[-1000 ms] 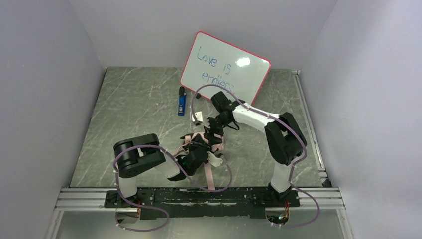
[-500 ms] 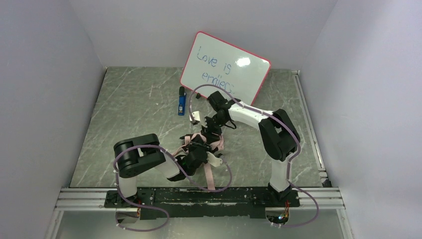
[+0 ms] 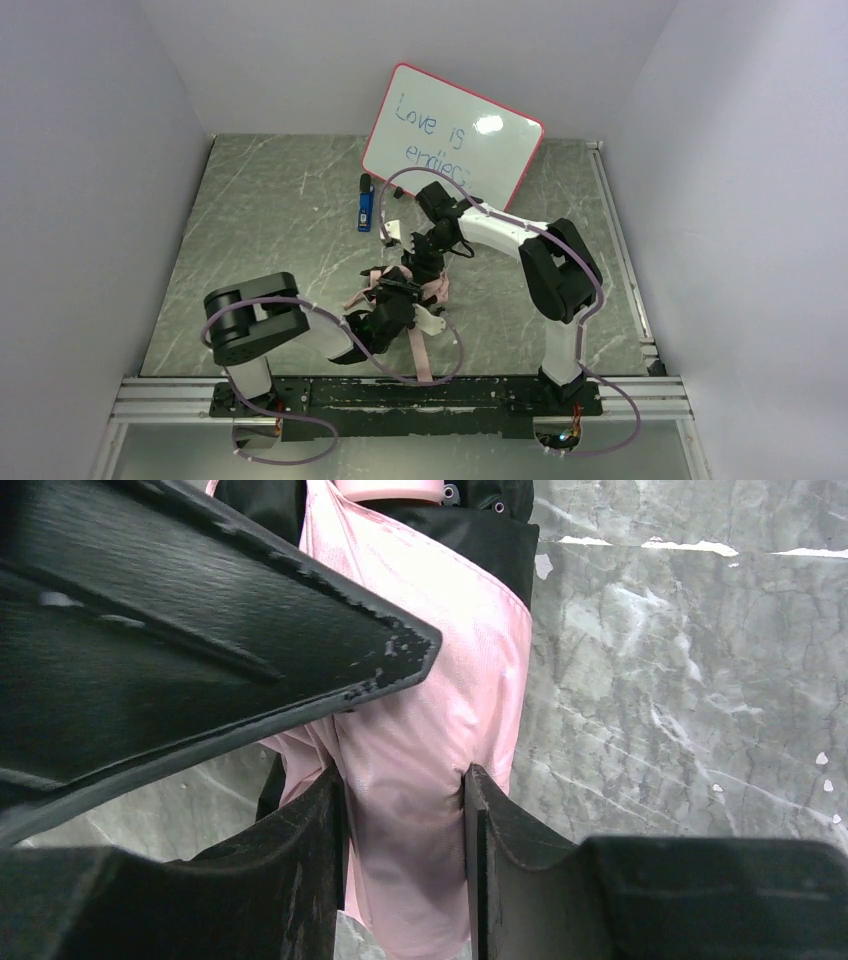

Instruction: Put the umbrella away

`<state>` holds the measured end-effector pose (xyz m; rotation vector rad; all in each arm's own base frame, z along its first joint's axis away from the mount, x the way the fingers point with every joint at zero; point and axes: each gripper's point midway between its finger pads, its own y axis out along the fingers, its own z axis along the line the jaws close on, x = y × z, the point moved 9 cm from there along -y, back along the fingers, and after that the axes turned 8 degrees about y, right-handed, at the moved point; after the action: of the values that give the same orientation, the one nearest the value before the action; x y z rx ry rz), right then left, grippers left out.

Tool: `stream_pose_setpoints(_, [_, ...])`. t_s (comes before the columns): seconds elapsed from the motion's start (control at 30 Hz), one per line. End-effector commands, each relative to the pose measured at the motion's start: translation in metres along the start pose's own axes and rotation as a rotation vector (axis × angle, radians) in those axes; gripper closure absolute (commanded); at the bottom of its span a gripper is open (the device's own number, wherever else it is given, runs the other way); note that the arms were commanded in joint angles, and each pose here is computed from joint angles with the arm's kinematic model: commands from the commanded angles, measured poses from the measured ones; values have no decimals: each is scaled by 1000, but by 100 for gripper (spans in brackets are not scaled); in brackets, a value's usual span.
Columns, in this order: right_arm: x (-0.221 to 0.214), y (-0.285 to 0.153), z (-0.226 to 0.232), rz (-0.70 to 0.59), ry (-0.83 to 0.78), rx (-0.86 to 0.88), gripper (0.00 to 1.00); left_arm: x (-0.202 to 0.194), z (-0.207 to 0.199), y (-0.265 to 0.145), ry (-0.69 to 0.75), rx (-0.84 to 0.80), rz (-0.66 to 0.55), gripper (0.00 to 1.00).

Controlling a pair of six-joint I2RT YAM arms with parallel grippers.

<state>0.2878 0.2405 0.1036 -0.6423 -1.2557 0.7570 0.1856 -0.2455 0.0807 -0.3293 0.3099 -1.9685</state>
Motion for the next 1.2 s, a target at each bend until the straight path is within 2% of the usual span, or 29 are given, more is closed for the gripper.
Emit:
stream_pose_setpoints(0.0, [-49, 26, 0, 207, 98, -30, 83, 8, 24, -14, -86, 34, -26, 31])
stream_pose_setpoints(0.07, [-49, 25, -1, 206, 95, -38, 83, 11, 31, -22, -123, 19, -44, 26])
stream_pose_setpoints(0.17, [-49, 24, -2, 207, 90, -55, 83, 11, 42, -38, -229, 4, -74, 25])
stream_pose_setpoints(0.3, [-49, 23, -2, 209, 86, -66, 84, 12, 57, -67, -413, -36, -149, 19])
stream_pose_setpoints(0.5, [-48, 21, -3, 190, 82, -105, 88, 1, 95, -113, -767, -12, -242, 20])
stream_pose_setpoints(0.6, [-49, 19, -1, 182, 79, -136, 90, -11, 110, -133, -961, 39, -204, 20])
stream_pose_setpoints(0.67, [-51, 17, 3, 180, 73, -163, 91, -24, 120, -145, -1105, 112, -117, 16])
stream_pose_setpoints(0.73, [-55, 15, 8, 183, 68, -201, 93, -34, 130, -155, -1188, 157, -59, 15])
stream_pose_setpoints(0.97, [-66, 16, 29, 224, 13, -340, 93, -56, 168, -167, -1333, 263, -33, 15])
stream_pose_setpoints(1.17, [-72, 17, 48, 251, -70, -452, 93, -92, 198, -130, -1368, 273, 113, 15])
